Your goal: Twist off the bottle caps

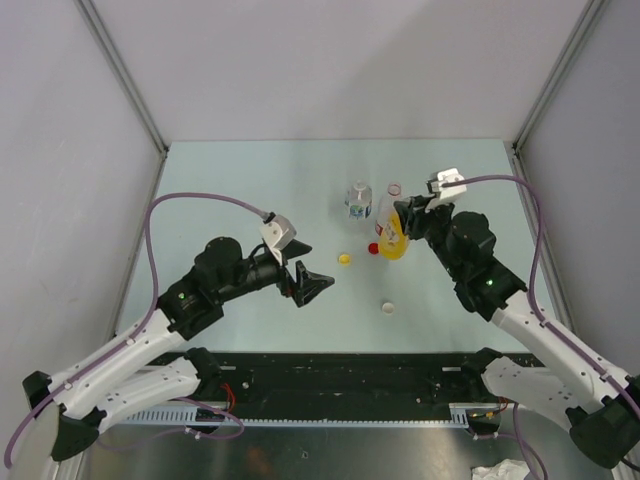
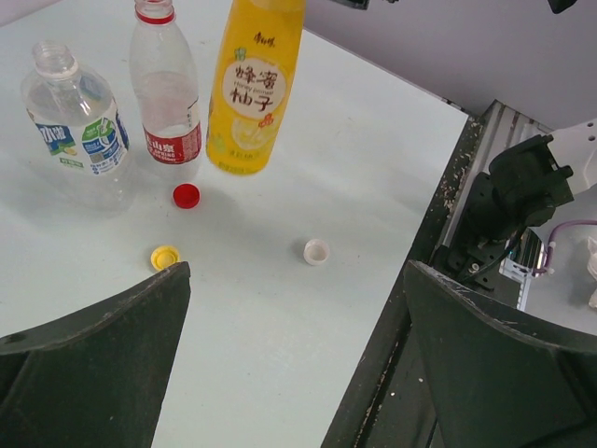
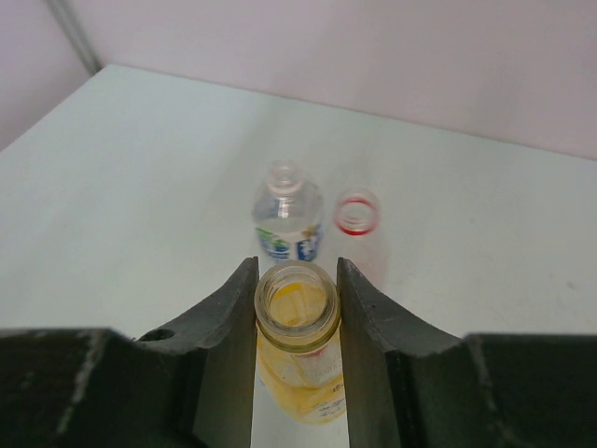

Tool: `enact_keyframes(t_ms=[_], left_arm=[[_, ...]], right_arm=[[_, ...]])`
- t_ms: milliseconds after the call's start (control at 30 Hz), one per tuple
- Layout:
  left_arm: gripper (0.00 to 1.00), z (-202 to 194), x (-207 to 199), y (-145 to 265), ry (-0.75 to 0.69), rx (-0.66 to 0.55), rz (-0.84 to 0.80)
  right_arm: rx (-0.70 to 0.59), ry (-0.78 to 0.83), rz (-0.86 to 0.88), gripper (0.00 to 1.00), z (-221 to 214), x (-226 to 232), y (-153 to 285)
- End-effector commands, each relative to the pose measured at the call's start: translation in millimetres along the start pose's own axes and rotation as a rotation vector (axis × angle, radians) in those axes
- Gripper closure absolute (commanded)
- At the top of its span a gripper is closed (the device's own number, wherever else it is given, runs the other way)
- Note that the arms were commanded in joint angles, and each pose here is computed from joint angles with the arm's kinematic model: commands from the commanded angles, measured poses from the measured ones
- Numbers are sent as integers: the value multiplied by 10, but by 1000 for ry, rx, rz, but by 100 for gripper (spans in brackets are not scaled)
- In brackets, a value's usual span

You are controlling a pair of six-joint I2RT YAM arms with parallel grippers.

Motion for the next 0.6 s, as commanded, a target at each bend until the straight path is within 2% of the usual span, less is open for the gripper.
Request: enact_keyframes(t_ms=[0, 133, 333, 567], left_arm=[[1, 164, -57, -15, -37, -57, -21], [0, 152, -46, -41, -36, -49, -18], [1, 130, -32, -71, -35, -35, -16], [1, 114, -14, -77, -38, -33, -8]], right_arm=[[-65, -9, -193, 100, 102, -280, 68], [-64, -43, -278, 100, 0, -425, 99], [-71, -142, -311, 100, -223, -567, 89], [-42, -133, -323, 100, -482, -582, 51]])
Point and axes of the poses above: each gripper's point midway between its finger pads, its own y axis back along the fingers, its own x axis along the line the jaws close on, z = x × y, the point moved 7 cm from there along y, back along the fingers, and after that the axes turned 12 degrees about y, right-handed, at the moved point
